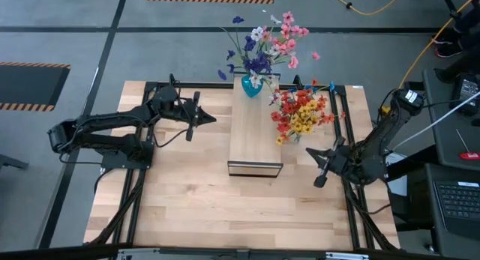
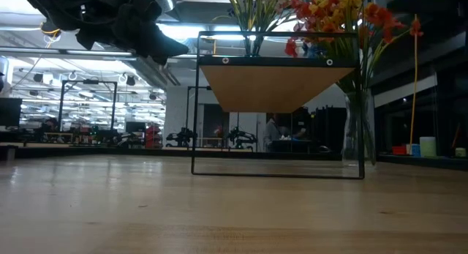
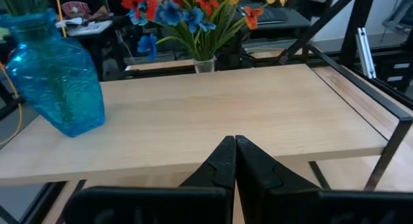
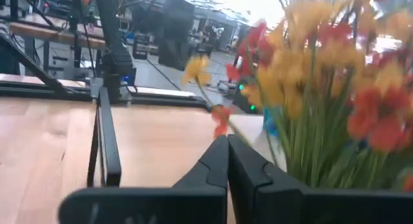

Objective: Pick and place flowers into a vace then onto a shelf
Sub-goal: Put the transparent vase on the shelf

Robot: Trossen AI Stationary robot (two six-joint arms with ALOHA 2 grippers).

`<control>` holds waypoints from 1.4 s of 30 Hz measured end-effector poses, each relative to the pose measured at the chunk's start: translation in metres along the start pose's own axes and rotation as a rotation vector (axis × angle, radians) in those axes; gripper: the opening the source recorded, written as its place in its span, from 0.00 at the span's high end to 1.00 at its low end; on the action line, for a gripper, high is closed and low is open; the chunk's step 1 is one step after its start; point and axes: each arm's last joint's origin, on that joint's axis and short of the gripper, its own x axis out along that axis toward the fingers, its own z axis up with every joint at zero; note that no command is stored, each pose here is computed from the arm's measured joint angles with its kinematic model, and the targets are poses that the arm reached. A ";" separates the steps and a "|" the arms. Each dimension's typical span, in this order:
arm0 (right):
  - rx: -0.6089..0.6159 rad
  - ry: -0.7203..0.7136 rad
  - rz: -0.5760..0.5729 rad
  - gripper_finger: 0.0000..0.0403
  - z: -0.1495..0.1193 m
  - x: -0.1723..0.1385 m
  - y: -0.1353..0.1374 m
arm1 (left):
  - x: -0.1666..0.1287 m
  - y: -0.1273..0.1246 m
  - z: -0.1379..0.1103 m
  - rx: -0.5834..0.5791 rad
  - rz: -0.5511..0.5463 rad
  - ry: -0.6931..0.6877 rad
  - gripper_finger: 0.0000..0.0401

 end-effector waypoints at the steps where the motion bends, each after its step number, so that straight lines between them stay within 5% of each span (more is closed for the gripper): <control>1: -0.021 0.001 -0.001 0.99 0.006 0.000 0.001 | 0.000 0.000 0.000 -0.002 0.001 0.001 0.99; 5: -0.071 0.011 -0.014 1.00 0.024 0.001 0.004 | 0.000 -0.001 0.000 -0.018 -0.005 0.000 1.00; 12: -0.145 0.029 0.134 1.00 0.035 0.002 0.012 | 0.002 -0.003 0.000 -0.039 -0.018 0.003 0.99; 15: -0.097 0.118 0.268 1.00 0.032 0.005 0.013 | 0.002 -0.003 0.000 -0.039 -0.019 0.003 0.99; 20: -0.058 0.351 0.314 1.00 0.038 0.016 0.015 | 0.002 -0.003 0.000 -0.039 -0.019 0.003 1.00; 28: -0.030 0.519 0.195 1.00 0.052 0.009 0.006 | 0.002 -0.003 0.000 -0.038 -0.019 0.006 0.99; 42: 0.127 0.435 0.025 1.00 -0.014 -0.009 -0.010 | 0.002 -0.004 -0.002 -0.048 -0.022 0.025 1.00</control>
